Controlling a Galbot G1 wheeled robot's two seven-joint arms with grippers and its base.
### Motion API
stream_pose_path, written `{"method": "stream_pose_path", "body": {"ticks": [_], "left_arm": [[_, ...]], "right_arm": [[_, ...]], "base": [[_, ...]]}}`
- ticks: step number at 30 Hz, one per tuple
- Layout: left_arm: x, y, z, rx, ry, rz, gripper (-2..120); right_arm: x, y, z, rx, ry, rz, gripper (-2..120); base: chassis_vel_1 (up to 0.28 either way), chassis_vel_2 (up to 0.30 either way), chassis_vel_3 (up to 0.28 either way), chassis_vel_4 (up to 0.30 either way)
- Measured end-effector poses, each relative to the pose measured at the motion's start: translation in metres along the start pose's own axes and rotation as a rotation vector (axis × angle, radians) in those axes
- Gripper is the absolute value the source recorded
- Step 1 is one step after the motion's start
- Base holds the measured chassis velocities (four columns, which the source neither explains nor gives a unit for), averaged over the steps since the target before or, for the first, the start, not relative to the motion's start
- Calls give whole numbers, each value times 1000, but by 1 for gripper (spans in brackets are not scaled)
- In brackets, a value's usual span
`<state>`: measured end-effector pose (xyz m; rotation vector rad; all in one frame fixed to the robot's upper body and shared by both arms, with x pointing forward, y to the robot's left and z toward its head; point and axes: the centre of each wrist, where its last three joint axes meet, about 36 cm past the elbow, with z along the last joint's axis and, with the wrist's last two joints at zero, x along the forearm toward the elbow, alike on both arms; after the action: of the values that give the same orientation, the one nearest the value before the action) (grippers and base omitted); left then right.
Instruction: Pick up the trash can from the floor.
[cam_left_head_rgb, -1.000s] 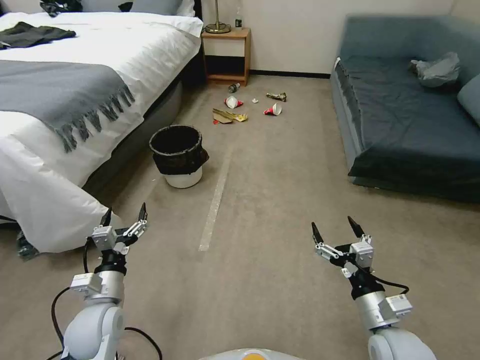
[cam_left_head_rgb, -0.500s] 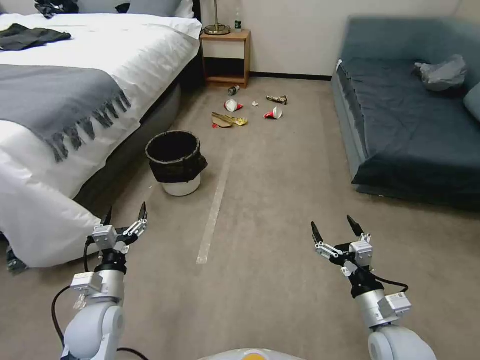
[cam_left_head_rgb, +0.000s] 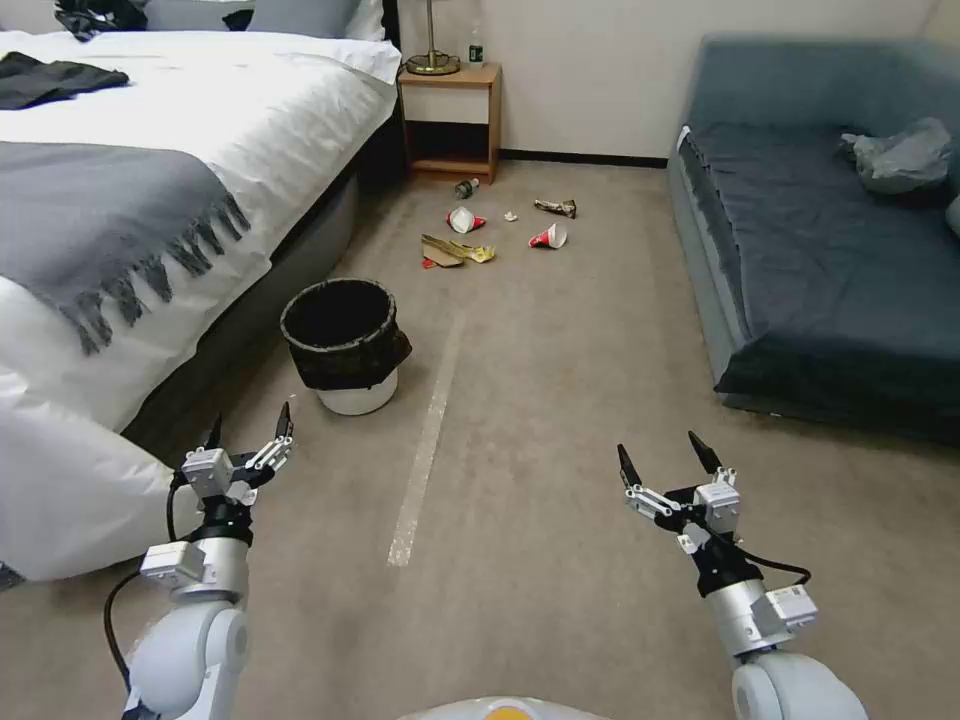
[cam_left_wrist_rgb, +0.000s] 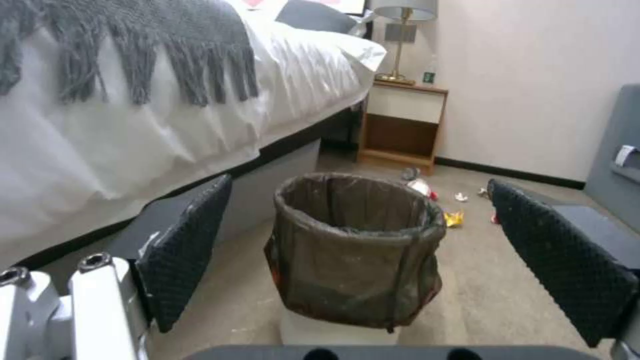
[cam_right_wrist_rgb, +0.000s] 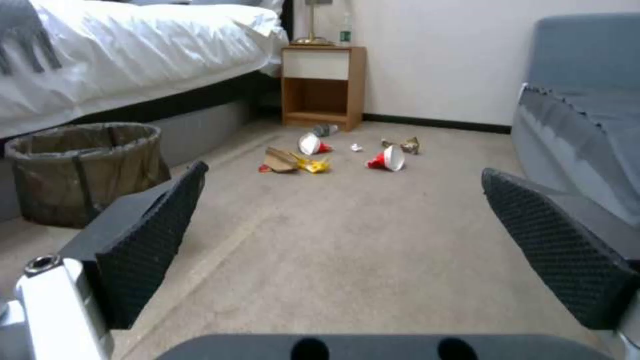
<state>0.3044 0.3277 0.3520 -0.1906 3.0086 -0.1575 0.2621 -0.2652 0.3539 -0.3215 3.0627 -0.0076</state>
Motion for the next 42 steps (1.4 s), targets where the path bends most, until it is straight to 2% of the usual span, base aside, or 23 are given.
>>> {"method": "stream_pose_path", "body": {"ticks": [42], "left_arm": [[-1, 0, -4, 11, -7, -14, 95]], "right_arm": [[1, 7, -2, 1, 3, -24, 100]], "base": [[-98, 97, 98, -97]]}}
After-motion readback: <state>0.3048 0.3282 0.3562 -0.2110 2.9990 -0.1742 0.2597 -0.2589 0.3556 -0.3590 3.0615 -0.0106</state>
